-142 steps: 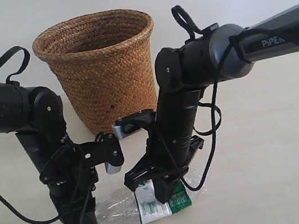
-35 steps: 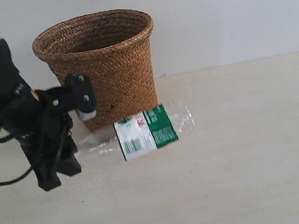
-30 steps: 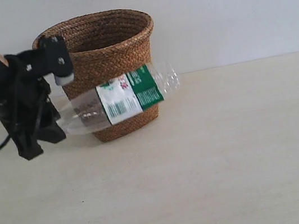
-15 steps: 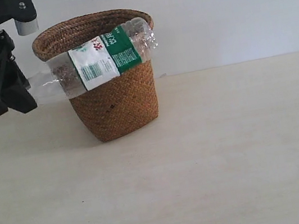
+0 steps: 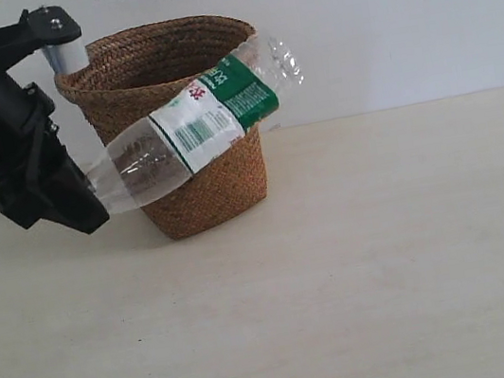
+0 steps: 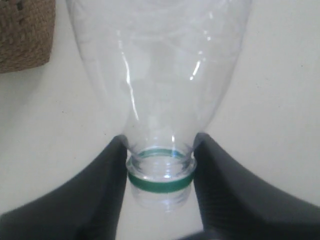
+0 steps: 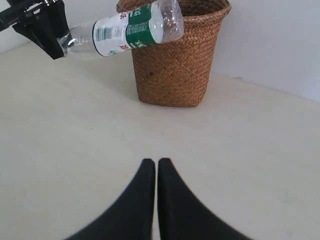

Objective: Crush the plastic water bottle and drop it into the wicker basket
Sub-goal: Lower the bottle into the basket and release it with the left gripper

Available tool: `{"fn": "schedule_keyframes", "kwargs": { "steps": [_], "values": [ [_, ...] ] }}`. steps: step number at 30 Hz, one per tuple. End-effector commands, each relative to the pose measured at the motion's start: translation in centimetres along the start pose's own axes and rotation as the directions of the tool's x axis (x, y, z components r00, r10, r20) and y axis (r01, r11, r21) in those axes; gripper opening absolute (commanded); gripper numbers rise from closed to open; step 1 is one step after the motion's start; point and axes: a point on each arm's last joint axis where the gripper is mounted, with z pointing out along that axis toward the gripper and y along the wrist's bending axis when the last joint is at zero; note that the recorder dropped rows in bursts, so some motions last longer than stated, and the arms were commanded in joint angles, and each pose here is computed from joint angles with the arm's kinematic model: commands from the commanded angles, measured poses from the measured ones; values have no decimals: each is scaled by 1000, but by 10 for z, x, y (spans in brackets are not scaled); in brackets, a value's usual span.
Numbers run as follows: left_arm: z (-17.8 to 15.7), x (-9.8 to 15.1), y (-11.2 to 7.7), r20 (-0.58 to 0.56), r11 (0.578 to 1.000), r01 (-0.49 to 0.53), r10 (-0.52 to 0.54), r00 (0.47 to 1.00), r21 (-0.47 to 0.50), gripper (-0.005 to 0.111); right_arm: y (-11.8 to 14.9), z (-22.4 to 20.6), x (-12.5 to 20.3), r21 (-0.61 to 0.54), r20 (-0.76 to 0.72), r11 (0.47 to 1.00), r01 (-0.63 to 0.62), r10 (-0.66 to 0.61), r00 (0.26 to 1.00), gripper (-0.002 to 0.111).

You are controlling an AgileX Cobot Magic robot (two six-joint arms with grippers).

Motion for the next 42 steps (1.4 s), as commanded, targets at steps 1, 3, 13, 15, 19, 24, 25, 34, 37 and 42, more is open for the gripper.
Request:
{"fn": "schedule_keyframes", "kwargs": {
  "steps": [1, 3, 13, 15, 19, 24, 25, 34, 37, 42],
  "values": [
    [1, 8, 1, -61, 999, -12, 10, 998, -36, 4, 0, 0, 0, -2, 12, 1000, -2, 2, 1000, 0],
    [0, 9, 9, -70, 992, -9, 0, 998, -123, 4, 0, 0, 0, -2, 12, 1000, -2, 2, 1000, 0],
    [-96, -61, 77, 403, 685, 235, 95, 910, -690, 83, 0, 0, 0, -2, 12, 1000, -2, 2, 1000, 0],
    [-91, -60, 92, 338, 646, 255, 5, 941, -719, 108, 0, 0, 0, -2, 12, 1000, -2, 2, 1000, 0],
    [-76, -54, 95, 239, 684, 217, -64, 969, -696, 110, 0, 0, 0, -2, 12, 1000, -2, 2, 1000, 0],
    [-67, -55, 81, 184, 776, 177, -80, 980, -606, 110, 0, 0, 0, -2, 12, 1000, -2, 2, 1000, 0],
    [-63, -58, 75, 174, 804, 166, -80, 982, -571, 110, 0, 0, 0, -2, 12, 1000, -2, 2, 1000, 0],
    [-37, -85, 12, 108, 955, 99, -71, 992, -280, 67, 0, 0, 0, -2, 12, 1000, -2, 2, 1000, 0],
    [-36, -88, 6, 138, 953, 182, -153, 979, -240, 27, 0, 0, 0, -2, 12, 1000, -2, 2, 1000, 0],
    [-37, -87, 6, 156, 936, 263, -231, 960, -234, 4, 0, 0, 0, -2, 12, 1000, -2, 2, 1000, 0]
  ]
}}
